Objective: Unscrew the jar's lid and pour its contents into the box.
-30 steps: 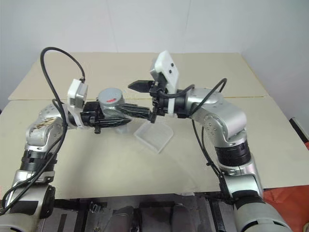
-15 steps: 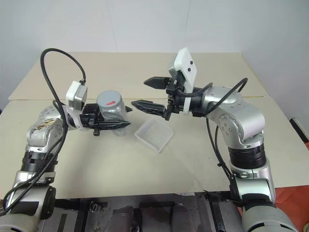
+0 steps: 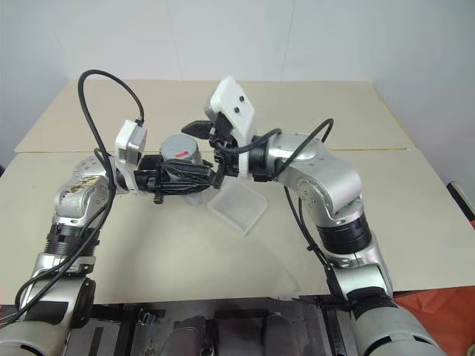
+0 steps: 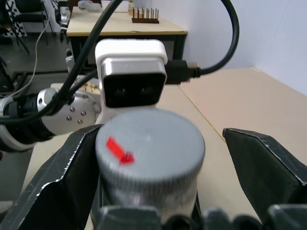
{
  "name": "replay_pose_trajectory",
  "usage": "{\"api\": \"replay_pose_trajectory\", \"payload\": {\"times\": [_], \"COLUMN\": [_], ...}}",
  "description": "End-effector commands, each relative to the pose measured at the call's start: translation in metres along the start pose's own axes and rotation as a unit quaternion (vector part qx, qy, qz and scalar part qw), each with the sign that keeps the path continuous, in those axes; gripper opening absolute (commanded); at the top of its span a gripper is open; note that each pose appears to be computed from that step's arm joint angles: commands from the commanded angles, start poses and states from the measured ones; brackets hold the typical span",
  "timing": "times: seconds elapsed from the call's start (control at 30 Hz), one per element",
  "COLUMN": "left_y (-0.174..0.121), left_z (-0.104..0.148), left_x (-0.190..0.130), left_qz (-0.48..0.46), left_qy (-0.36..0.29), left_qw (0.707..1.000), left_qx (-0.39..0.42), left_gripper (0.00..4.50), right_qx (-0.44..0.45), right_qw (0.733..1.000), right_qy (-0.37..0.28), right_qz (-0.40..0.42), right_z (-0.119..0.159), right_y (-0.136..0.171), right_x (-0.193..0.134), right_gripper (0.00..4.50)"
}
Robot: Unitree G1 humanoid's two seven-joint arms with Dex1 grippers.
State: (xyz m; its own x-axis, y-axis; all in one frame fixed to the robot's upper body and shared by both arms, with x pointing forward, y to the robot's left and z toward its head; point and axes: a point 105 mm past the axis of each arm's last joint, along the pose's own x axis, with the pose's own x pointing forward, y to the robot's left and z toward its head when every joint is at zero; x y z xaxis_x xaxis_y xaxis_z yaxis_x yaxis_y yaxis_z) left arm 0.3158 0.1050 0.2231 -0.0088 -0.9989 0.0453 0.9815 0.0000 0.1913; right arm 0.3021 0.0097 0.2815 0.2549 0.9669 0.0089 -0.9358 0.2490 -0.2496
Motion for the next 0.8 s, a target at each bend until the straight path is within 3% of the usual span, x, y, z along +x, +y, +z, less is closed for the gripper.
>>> {"api": "replay_pose_trajectory", "payload": {"times": [0.03,0.8], "left_y": [-0.002,-0.005], "left_z": [0.013,0.016], "left_x": [0.003,-0.009], "left_qz": [-0.013,-0.004], "left_qy": [-0.009,0.001], "left_qw": [0.999,0.999], "left_qx": [0.032,0.042], "left_gripper": [2.01,2.01], "right_qx": [-0.019,-0.004], "right_qw": [0.999,0.996], "right_qy": [-0.027,-0.008], "right_qz": [-0.008,-0.092], "right_z": [0.016,0.007], "right_y": [-0.004,-0.046], "right_x": [0.001,-0.051], "right_gripper": [4.47,4.47]}}
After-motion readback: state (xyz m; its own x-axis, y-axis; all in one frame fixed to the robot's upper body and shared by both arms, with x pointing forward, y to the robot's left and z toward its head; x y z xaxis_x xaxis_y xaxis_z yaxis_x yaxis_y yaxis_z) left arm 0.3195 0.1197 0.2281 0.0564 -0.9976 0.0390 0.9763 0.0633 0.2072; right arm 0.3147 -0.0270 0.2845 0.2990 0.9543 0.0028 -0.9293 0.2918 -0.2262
